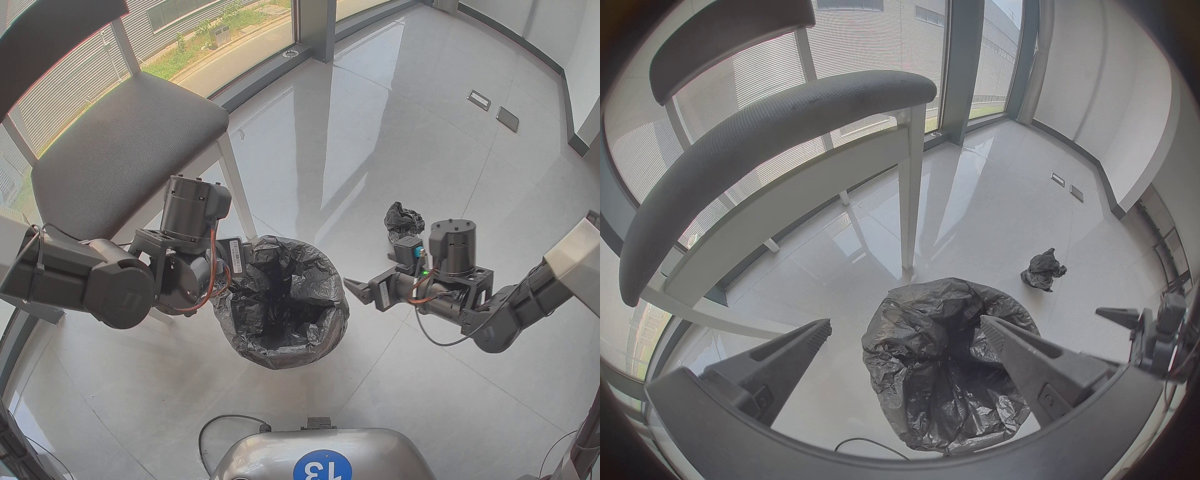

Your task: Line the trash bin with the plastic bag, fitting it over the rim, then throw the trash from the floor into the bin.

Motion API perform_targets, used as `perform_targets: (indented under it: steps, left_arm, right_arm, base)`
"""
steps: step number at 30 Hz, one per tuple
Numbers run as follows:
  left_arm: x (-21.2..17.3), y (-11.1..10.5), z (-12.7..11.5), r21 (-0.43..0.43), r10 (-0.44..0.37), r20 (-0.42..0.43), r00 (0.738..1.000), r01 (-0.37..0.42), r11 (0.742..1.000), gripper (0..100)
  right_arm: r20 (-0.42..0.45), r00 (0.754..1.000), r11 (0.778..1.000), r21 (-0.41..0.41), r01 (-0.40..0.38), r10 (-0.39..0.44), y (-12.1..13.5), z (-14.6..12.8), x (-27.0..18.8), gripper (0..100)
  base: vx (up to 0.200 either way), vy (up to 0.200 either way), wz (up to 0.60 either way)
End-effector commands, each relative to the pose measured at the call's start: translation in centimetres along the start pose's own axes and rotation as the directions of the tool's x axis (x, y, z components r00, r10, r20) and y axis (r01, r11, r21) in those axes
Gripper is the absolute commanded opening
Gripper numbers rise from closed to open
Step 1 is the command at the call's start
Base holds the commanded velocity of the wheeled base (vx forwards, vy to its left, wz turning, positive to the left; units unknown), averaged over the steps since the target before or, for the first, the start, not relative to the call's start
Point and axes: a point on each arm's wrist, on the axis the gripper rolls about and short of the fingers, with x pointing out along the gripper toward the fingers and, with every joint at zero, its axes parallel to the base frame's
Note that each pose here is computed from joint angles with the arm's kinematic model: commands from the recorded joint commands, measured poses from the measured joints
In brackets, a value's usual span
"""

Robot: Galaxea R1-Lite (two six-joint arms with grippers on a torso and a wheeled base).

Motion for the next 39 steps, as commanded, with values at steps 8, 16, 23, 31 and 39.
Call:
perform_targets:
  steps: [8,16,23,31,39]
  left_arm:
    - [-0.3,-0.7,-1.5,0.042,-0.014,-0.031,0.999,0.015,0.999,100]
    - [-0.4,-1.5,-2.4,0.057,-0.031,-0.04,0.999,0.033,0.998,100]
    - [-0.6,-1.7,-2.9,0.042,-0.015,-0.038,0.999,0.016,0.999,100]
    - [-0.8,-1.7,-2.2,0.025,-0.02,-0.013,1.0,0.02,0.999,100]
    - [-0.9,-2.3,-1.2,0.005,-0.04,0.024,0.999,0.04,0.999,100]
  right_arm:
    - [-0.083,0.941,0.944,-0.065,0.322,-0.327,-12.7,-2.6,-4.0,100]
    - [-0.06,0.938,0.938,-0.086,0.336,-0.342,-14.4,-2.9,-0.7,100]
    - [-0.002,0.953,0.952,-0.055,0.302,-0.303,-14.7,-2.9,3.8,100]
    - [0.029,0.944,0.942,-0.067,0.33,-0.328,-16.9,-4.2,7.2,100]
    - [0.1,0.922,0.922,-0.067,0.381,-0.373,-20.3,-5.1,10.0,100]
  base:
    - [0.0,0.0,0.0]
    - [0.0,0.0,0.0]
    - [0.0,0.0,0.0]
    - [0.0,0.0,0.0]
    - [0.0,0.0,0.0]
